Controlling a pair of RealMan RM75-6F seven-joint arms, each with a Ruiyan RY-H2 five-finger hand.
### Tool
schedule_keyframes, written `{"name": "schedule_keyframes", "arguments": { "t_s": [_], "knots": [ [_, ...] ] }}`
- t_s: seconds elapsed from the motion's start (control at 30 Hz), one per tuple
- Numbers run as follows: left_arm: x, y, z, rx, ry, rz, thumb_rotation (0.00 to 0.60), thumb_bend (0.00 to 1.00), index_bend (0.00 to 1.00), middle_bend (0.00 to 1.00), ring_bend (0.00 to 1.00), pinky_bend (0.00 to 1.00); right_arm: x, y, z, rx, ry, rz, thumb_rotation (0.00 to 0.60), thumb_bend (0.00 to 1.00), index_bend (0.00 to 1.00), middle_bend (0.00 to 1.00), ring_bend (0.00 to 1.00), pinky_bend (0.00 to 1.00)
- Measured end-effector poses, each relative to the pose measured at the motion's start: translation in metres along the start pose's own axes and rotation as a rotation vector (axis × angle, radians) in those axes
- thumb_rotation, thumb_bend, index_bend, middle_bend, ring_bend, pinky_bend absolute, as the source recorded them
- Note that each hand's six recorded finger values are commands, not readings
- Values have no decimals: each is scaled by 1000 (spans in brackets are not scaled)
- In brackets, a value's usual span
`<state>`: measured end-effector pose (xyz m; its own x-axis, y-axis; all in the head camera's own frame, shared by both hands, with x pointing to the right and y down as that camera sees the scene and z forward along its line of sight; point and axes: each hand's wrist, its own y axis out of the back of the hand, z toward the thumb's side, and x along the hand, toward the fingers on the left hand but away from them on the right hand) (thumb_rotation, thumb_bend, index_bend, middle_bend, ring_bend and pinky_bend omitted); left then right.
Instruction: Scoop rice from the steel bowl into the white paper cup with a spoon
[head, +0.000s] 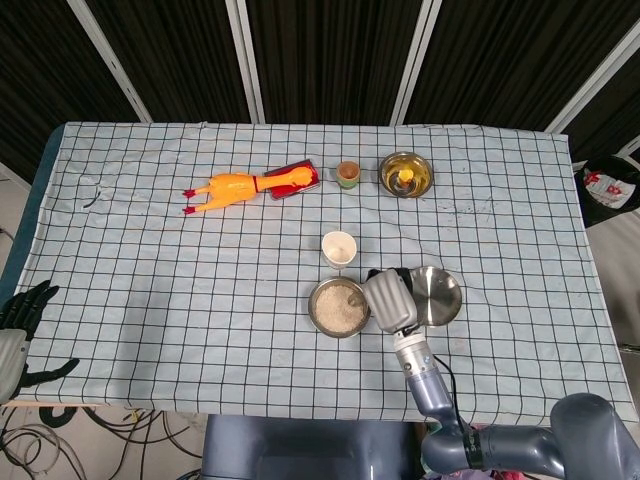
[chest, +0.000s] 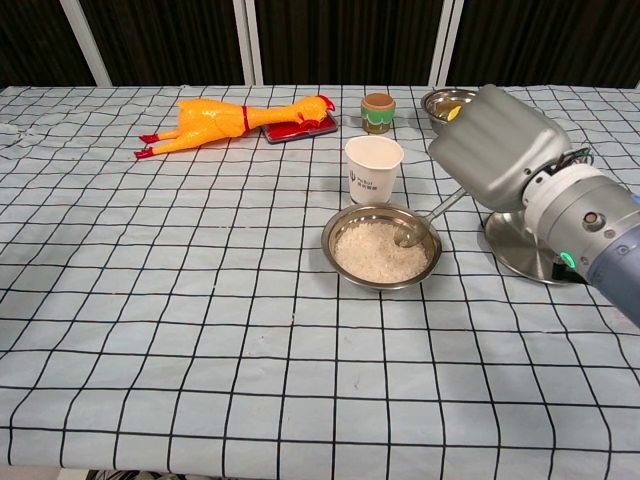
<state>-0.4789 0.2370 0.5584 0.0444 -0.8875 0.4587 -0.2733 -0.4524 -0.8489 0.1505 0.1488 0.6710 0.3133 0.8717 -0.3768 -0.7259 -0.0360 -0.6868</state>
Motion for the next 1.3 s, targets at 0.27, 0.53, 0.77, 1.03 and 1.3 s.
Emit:
{"name": "schedule_keyframes", "arguments": {
  "t_s": [0.27, 0.53, 0.77, 1.03, 1.3],
  "knots": [
    [0, 1, 0, -10, -3, 2, 600, 0, 0, 0, 0, 0, 5, 5, 12, 88, 17, -78, 600, 487, 676, 1000, 1000, 1000],
    [0, 1, 0, -13, -3, -3, 600, 0, 0, 0, 0, 0, 3, 7, 15, 167, 20, -107, 600, 495, 676, 1000, 1000, 1000],
    [1, 1, 0, -16, -1, -2, 600, 0, 0, 0, 0, 0, 1, 9, 9, 204, 7, -120, 600, 503, 676, 1000, 1000, 1000],
    [1, 1, 1, -17, -2, -3, 600, 0, 0, 0, 0, 0, 3, 11, 7, 236, 2, -130, 600, 504, 676, 1000, 1000, 1000],
    [2, 2, 0, -16, 0, -1, 600, 0, 0, 0, 0, 0, 9, 4, 17, 211, 36, -100, 600, 505, 679, 1000, 1000, 1000]
  ]
}}
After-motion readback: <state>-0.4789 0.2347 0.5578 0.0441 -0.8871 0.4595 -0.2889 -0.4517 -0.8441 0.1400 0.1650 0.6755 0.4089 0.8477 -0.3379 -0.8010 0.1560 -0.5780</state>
